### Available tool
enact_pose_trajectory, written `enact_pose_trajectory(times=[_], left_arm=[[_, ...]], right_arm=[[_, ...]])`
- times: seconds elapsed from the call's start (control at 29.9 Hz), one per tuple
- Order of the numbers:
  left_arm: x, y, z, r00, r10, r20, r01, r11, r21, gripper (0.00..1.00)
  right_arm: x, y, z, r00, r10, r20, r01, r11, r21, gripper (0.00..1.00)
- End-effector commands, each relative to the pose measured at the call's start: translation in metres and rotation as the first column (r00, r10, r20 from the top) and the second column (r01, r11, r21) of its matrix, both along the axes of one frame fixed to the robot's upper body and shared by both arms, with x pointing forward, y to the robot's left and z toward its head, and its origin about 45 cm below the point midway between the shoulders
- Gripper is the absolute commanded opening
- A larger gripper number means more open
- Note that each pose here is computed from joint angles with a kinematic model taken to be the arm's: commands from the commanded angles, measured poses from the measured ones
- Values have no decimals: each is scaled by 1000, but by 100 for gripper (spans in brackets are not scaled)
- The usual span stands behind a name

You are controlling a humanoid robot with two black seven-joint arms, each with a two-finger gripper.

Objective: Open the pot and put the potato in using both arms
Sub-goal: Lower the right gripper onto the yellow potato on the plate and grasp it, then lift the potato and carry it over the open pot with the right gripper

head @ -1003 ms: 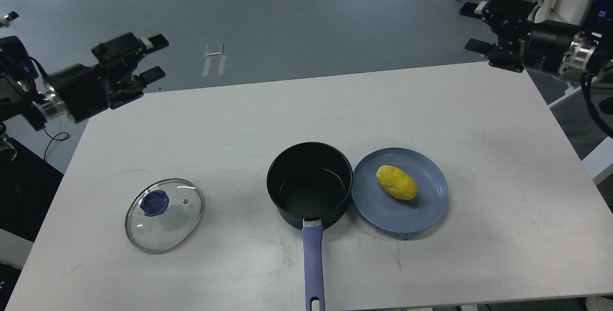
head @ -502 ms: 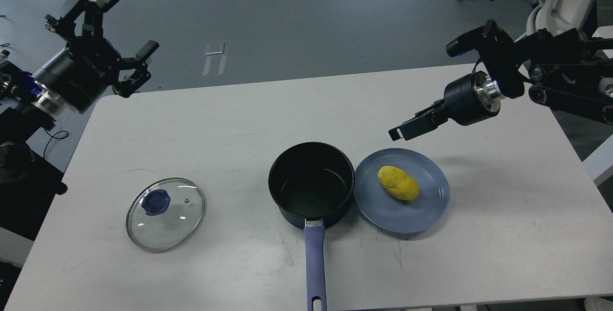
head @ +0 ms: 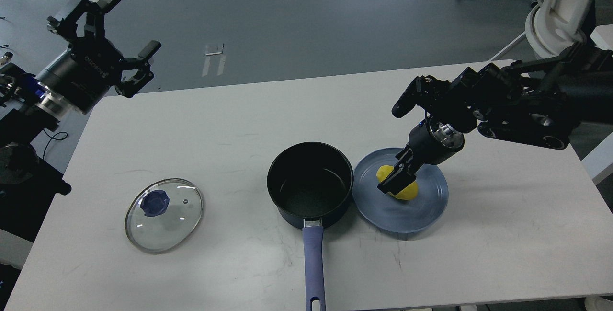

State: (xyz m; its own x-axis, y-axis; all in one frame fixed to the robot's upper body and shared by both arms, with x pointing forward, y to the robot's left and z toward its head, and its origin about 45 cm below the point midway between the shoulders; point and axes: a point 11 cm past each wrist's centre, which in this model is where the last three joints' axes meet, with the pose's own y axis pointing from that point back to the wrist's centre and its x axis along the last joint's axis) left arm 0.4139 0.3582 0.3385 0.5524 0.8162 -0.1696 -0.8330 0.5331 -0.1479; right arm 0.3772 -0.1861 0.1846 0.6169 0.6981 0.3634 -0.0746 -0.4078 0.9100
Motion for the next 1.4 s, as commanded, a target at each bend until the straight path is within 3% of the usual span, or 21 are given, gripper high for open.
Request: enact_pose_trajectory(times=[0.0, 0.43, 0.54, 0.7, 0.8, 0.84, 0.9, 1.0, 1.17, 1.37], left_arm=[[0, 0, 0, 1000, 0, 1, 0, 1000, -1, 98], [1, -1, 4, 1000, 1, 12, -1, 1000, -10, 98], [1, -1, 4, 1000, -1, 12, 1, 1000, -11, 98], [1, -1, 4, 1000, -1, 12, 1, 1000, -11, 98], [1, -1, 4, 1000, -1, 12, 1, 1000, -11, 98], [1, -1, 4, 1000, -1, 12, 1, 1000, -11, 98], [1, -1, 4, 1000, 0, 12, 0, 1000, -12, 98], [1, 0, 5, 1000, 2, 16, -2, 1000, -13, 98], [2, 1, 10, 1000, 5, 25, -5, 1000, -17, 98], [2, 0, 9, 1000, 4, 24, -3, 1000, -20, 98]], right_arm=[[3, 0, -7, 1000, 5, 3, -5, 999, -34, 99], [0, -1, -20, 1000, 19, -9, -19, 997, -79, 96], [0, -2, -21, 1000, 18, -9, -18, 996, -83, 90], [0, -4, -22, 1000, 19, -11, -20, 996, -91, 70], [-1, -7, -24, 1000, 20, -15, -22, 995, -102, 47], [-1, -7, -24, 1000, 19, -14, -20, 995, -102, 34], [-1, -7, -23, 1000, 16, -14, -17, 995, -98, 21], [5, -8, -14, 1000, 5, 5, -5, 996, -87, 20], [40, -8, 49, 990, -50, 133, 50, 999, 0, 21], [58, 22, 105, 975, -70, 211, 43, 991, 128, 21]])
